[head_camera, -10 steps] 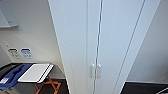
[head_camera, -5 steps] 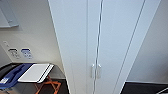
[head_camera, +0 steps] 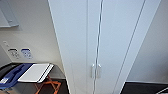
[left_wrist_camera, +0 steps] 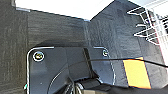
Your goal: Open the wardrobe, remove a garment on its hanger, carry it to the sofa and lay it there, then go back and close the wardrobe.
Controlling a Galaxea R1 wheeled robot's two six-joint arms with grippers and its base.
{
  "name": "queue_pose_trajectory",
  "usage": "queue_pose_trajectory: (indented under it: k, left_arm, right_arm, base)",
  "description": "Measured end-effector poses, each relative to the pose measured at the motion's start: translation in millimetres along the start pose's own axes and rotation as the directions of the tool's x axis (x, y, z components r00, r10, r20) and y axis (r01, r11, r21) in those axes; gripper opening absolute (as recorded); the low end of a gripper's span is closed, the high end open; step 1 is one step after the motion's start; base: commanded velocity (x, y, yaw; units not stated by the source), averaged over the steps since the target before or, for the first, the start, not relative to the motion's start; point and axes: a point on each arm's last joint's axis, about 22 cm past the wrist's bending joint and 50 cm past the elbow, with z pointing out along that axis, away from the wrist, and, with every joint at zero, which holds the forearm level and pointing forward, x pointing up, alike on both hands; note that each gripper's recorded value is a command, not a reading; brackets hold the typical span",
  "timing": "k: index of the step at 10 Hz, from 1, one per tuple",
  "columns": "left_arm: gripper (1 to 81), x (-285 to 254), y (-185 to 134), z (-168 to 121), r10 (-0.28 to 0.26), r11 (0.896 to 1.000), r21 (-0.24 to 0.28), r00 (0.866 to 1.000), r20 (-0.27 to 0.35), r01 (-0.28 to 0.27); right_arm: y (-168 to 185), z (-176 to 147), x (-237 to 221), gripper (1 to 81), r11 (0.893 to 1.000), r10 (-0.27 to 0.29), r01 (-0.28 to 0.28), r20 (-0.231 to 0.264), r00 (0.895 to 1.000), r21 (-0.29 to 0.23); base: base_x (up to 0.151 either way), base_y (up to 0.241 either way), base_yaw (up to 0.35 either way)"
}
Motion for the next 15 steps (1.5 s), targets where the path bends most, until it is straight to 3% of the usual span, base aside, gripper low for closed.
queue_pose_trajectory:
  k: [2, 5, 7, 11, 13, 15]
  left_arm:
    - [81.1, 79.2, 6.6, -18.1, 0.072, 0.997, -0.021, 0.994, -0.084, -0.074]
    - [81.1, 198.5, 31.7, -46.5, 0.190, 0.979, -0.040, 0.960, -0.204, -0.202]
    - [81.1, 271.8, 48.8, -63.4, 0.255, 0.962, -0.034, 0.934, -0.250, -0.272]
    - [81.1, 397.7, 86.4, -99.5, 0.326, 0.939, -0.008, 0.893, -0.309, -0.345]
    - [81.1, 446.5, 113.7, -94.7, 0.342, 0.931, -0.009, 0.883, -0.321, -0.364]
    - [81.1, 466.2, 128.0, -67.8, 0.337, 0.934, -0.014, 0.893, -0.297, -0.357]
  right_arm:
    - [-18.0, -16.9, 86.2, 81.1, 0.996, -0.080, 0.084, -0.100, 0.992, 0.033]
    - [-38.9, -61.6, 205.8, 81.1, 0.979, -0.191, 0.201, -0.213, 0.958, 0.026]
    - [-66.2, -84.1, 269.9, 81.1, 0.964, -0.247, 0.263, -0.262, 0.933, 0.031]
    - [-100.3, -131.0, 373.5, 81.1, 0.952, -0.288, 0.306, -0.335, 0.897, 0.000]
    - [-129.3, -128.0, 407.9, 81.1, 0.947, -0.294, 0.320, -0.342, 0.893, 0.020]
    - [-137.4, -112.3, 426.5, 81.1, 0.955, -0.269, 0.295, -0.330, 0.905, 0.030]
  base:
    - [0.000, 0.000, 0.000]
    - [0.000, 0.000, 0.000]
    - [0.000, 0.000, 0.000]
    - [0.000, 0.000, 0.000]
    - [0.000, 0.000, 0.000]
    - [0.000, 0.000, 0.000]
